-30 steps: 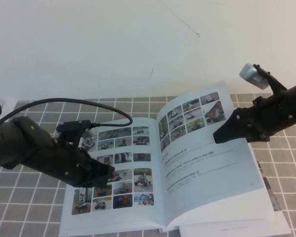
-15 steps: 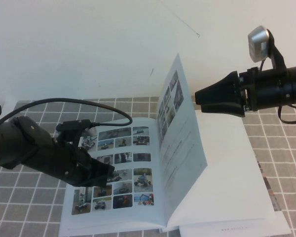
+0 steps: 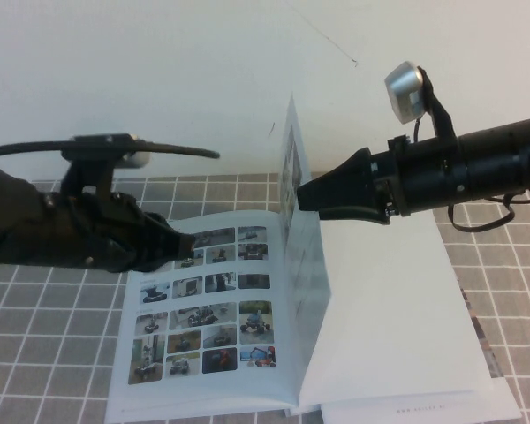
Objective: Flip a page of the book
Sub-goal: Open the closed book
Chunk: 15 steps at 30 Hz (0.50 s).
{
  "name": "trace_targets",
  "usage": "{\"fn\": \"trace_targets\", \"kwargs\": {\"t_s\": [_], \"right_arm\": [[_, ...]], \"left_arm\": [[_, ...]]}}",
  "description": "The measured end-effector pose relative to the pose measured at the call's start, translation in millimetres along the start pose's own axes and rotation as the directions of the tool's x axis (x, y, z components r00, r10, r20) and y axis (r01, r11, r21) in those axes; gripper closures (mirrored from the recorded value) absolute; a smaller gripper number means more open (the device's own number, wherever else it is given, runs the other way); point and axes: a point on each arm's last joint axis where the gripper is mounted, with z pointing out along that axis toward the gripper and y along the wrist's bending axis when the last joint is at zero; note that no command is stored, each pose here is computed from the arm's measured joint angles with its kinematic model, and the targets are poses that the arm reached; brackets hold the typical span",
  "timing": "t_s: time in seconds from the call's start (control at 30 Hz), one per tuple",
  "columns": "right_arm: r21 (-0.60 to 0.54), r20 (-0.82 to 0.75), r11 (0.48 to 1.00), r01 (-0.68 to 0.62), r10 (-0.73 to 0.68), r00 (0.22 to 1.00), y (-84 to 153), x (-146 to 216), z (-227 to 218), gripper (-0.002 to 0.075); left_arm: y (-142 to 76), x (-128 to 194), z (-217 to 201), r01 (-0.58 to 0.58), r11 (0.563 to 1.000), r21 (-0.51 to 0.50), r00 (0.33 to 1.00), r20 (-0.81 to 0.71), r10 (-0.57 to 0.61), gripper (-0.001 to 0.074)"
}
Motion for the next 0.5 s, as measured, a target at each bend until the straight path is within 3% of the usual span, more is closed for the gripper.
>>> {"fn": "trace_targets", "kwargs": {"t_s": [0.27,0.5], "right_arm": [[-0.045,-0.023,0.997,0.060,-0.061,0.998,18.1,6.4,29.0,0.0279],[-0.094,0.080,0.992,0.085,-0.077,0.994,26.2,-1.4,34.1,0.0279]], "left_arm": [[-48.7,-5.4,-100.1,-0.101,0.991,0.089,0.971,0.226,0.078,0.0738],[-78.3,11.6,-152.1,-0.143,0.967,0.208,0.954,0.288,0.079,0.0738]]}}
